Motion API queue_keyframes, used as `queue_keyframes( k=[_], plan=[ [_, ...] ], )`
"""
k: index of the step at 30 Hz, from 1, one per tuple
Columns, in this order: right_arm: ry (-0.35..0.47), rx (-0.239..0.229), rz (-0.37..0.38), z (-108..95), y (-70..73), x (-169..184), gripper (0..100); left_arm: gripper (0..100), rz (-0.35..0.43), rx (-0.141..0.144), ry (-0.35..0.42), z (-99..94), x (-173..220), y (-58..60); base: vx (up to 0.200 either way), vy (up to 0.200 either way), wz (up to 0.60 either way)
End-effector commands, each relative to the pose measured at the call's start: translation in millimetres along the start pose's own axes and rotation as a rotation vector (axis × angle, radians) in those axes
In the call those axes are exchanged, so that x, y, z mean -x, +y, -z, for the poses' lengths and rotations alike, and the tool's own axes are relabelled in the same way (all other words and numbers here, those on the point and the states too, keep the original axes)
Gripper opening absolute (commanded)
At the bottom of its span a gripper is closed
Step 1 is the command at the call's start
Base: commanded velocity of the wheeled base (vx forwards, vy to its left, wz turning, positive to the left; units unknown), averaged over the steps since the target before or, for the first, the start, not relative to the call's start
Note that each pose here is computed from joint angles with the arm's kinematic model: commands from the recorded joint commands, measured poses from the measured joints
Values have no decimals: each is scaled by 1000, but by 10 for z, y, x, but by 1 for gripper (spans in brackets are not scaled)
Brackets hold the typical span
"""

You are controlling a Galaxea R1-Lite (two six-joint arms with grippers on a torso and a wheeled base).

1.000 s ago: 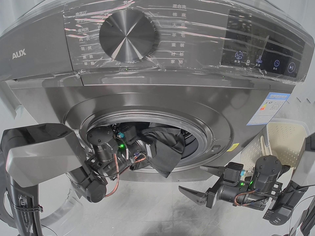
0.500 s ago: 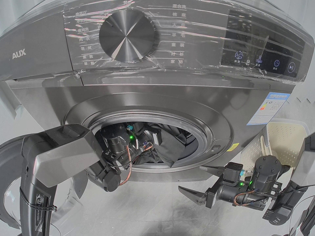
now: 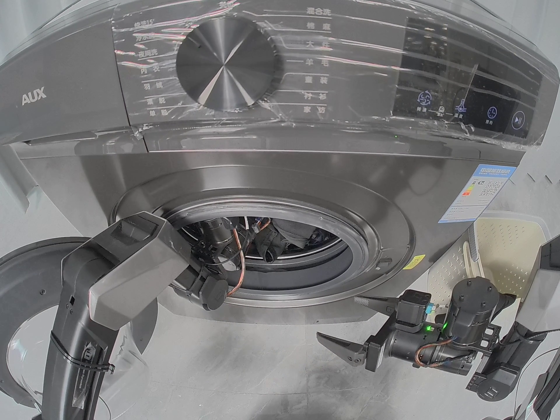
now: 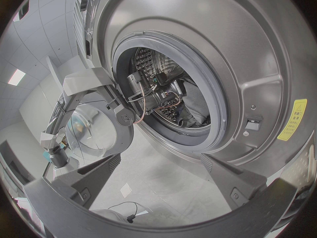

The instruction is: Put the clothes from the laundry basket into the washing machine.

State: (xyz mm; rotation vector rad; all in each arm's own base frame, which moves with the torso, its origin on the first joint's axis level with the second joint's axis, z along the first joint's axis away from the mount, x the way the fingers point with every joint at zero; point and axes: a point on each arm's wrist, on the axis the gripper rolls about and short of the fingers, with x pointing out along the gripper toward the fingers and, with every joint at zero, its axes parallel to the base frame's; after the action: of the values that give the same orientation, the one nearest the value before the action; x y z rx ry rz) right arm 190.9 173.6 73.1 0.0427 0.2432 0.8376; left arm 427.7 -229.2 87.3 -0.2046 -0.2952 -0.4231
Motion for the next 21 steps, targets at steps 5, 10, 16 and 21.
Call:
queue_keyframes(
  k=[5,10,16,21],
  plan=[
    [5,0,-1,11,-1,-4,100,100,-3,43,115,136,179,-33,0,0,0],
    [3,0,-1,8,-1,-7,100,100,-1,52,320,143,457,-84,0,0,0],
    [2,0,-1,4,0,-5,100,100,-14,34,476,55,671,-83,0,0,0],
    [3,0,-1,8,-1,-7,100,100,54,43,548,-48,834,-199,0,0,0]
  ],
)
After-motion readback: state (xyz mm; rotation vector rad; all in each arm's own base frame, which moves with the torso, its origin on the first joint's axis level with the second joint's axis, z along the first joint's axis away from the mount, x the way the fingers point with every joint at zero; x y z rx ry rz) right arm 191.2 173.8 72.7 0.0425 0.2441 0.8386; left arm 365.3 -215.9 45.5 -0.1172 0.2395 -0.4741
